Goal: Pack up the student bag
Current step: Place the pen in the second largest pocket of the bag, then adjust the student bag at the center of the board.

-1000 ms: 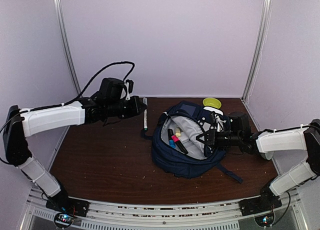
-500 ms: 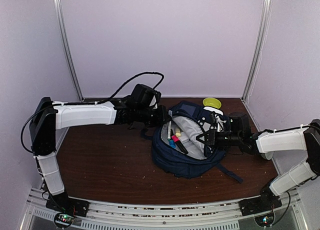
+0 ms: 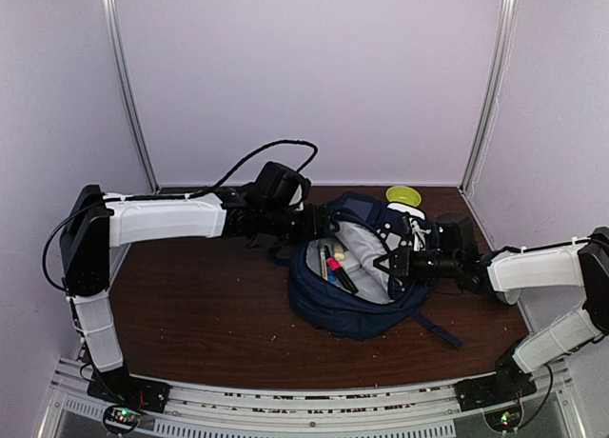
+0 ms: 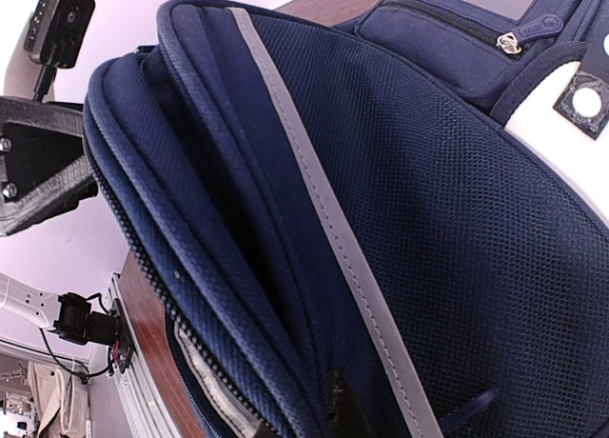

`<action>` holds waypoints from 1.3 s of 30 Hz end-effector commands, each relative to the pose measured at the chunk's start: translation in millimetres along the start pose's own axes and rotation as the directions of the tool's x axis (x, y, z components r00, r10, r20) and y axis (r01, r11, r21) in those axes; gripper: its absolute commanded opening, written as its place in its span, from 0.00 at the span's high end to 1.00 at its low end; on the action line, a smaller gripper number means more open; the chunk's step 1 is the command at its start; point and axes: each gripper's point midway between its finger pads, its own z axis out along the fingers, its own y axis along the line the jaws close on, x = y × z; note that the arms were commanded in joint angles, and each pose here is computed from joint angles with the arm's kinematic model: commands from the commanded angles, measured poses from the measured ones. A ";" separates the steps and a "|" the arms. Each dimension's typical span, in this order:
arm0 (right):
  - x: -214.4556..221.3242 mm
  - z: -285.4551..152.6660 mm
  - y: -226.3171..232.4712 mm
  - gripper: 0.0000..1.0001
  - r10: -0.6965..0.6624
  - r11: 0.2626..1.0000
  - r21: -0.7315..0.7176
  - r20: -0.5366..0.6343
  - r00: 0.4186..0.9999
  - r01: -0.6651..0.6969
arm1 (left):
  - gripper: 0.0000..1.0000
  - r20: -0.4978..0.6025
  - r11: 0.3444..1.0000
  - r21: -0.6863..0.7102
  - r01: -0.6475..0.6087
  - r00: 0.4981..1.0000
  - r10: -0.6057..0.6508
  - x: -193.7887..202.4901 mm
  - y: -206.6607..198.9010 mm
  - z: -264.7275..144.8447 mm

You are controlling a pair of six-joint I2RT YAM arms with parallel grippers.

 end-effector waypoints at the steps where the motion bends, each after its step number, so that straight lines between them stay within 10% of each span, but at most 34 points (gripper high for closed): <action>1: 1.4 -5.0 -14.7 1.00 0.039 0.998 0.054 0.015 0.999 -0.040 | 0.25 0.048 0.996 -0.048 -0.075 0.996 0.077 -14.8 -3.0 -15.2; 14: 1.6 -4.5 -15.1 1.00 0.041 0.998 0.056 0.013 0.999 -0.042 | 0.45 -0.190 0.899 -0.316 -0.305 0.948 0.255 30.3 72.5 -15.6; 28: 1.6 -3.9 -16.2 1.00 0.042 0.997 0.062 0.009 0.999 -0.043 | 0.56 -0.227 0.940 -0.167 -0.299 0.939 0.258 56.7 63.3 2.6; 32: 0.7 -4.5 -16.3 1.00 0.042 0.997 0.070 0.015 0.999 -0.043 | 1.00 -0.249 0.949 -0.150 -0.276 0.940 0.234 65.4 64.7 9.0; 39: 9.7 -7.0 -5.1 1.00 -0.013 0.976 0.218 -0.027 1.000 0.019 | 1.00 -0.264 0.963 -0.140 -0.230 0.946 0.188 88.9 77.8 -2.8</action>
